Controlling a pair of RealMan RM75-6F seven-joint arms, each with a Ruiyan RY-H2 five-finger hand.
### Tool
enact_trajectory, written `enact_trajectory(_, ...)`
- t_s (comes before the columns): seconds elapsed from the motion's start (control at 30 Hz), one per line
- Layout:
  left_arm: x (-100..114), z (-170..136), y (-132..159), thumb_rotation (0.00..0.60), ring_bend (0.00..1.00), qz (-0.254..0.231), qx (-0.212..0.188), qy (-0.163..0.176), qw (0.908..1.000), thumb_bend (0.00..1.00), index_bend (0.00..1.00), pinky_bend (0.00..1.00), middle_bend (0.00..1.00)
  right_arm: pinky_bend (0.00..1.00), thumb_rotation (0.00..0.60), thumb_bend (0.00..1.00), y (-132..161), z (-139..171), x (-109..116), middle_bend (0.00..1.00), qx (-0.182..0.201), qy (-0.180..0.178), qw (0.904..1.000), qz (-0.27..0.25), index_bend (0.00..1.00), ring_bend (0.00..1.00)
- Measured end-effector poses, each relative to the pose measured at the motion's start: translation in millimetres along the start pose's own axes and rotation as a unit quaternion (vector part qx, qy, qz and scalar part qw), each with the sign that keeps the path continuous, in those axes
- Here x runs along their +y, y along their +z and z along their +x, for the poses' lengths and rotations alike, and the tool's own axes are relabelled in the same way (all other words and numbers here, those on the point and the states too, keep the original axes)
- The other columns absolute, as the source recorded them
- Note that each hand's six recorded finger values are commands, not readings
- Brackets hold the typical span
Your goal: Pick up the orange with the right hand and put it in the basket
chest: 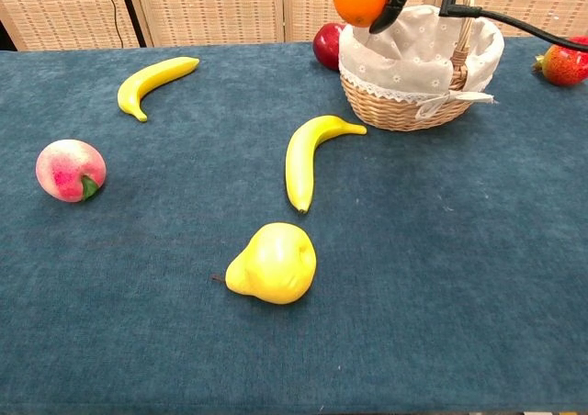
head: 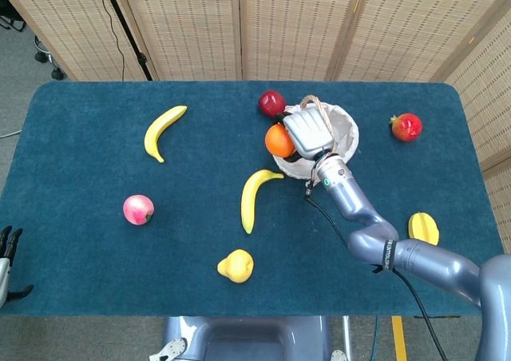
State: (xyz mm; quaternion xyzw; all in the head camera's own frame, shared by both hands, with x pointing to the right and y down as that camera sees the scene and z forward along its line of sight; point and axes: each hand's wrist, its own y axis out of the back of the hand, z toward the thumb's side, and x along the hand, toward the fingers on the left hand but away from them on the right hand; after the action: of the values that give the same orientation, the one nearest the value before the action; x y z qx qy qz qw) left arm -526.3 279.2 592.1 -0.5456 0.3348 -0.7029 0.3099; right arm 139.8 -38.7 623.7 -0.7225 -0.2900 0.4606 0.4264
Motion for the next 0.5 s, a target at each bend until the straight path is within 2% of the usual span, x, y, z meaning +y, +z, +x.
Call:
enact_trajectory(0.03, 0.0, -0.1, 0.2, 0.600, 0.00, 0.000, -0.001, 0.000, 1.0000, 0.08, 0.00, 0.00, 0.00, 0.15, 0.600, 0.13, -1.3, 0.8, -0.7, 0.08, 0.000, 0.007, 1.0000, 0.005, 0.29, 0.11)
enact_trajectory(0.13, -0.3, -0.3, 0.7, 0.600, 0.00, -0.001, -0.001, -0.001, 1.0000, 0.08, 0.00, 0.00, 0.00, 0.05, 0.600, 0.07, -4.8, 2.5, -3.2, 0.00, -0.005, 0.021, 0.9996, 0.020, 0.18, 0.01)
enact_trajectory(0.2, -0.2, -0.5, 0.8, 0.600, 0.00, -0.002, -0.002, -0.002, 1.0000, 0.08, 0.00, 0.00, 0.00, 0.02, 0.600, 0.06, -6.7, 3.0, -4.5, 0.00, -0.010, 0.024, 0.9995, 0.021, 0.15, 0.00)
enact_trajectory(0.37, -1.4, -0.3, 1.5, 0.600, 0.00, -0.003, -0.003, -0.005, 1.0000, 0.08, 0.00, 0.00, 0.00, 0.02, 0.600, 0.06, -10.2, 3.4, -5.4, 0.00, -0.015, 0.016, 0.9994, 0.026, 0.14, 0.00)
enact_trajectory(0.5, -2.7, 0.5, 1.9, 0.600, 0.00, -0.004, -0.005, -0.009, 0.9999, 0.08, 0.00, 0.00, 0.00, 0.00, 0.600, 0.05, -10.9, 4.0, -5.0, 0.00, -0.015, 0.012, 0.9994, 0.027, 0.09, 0.00)
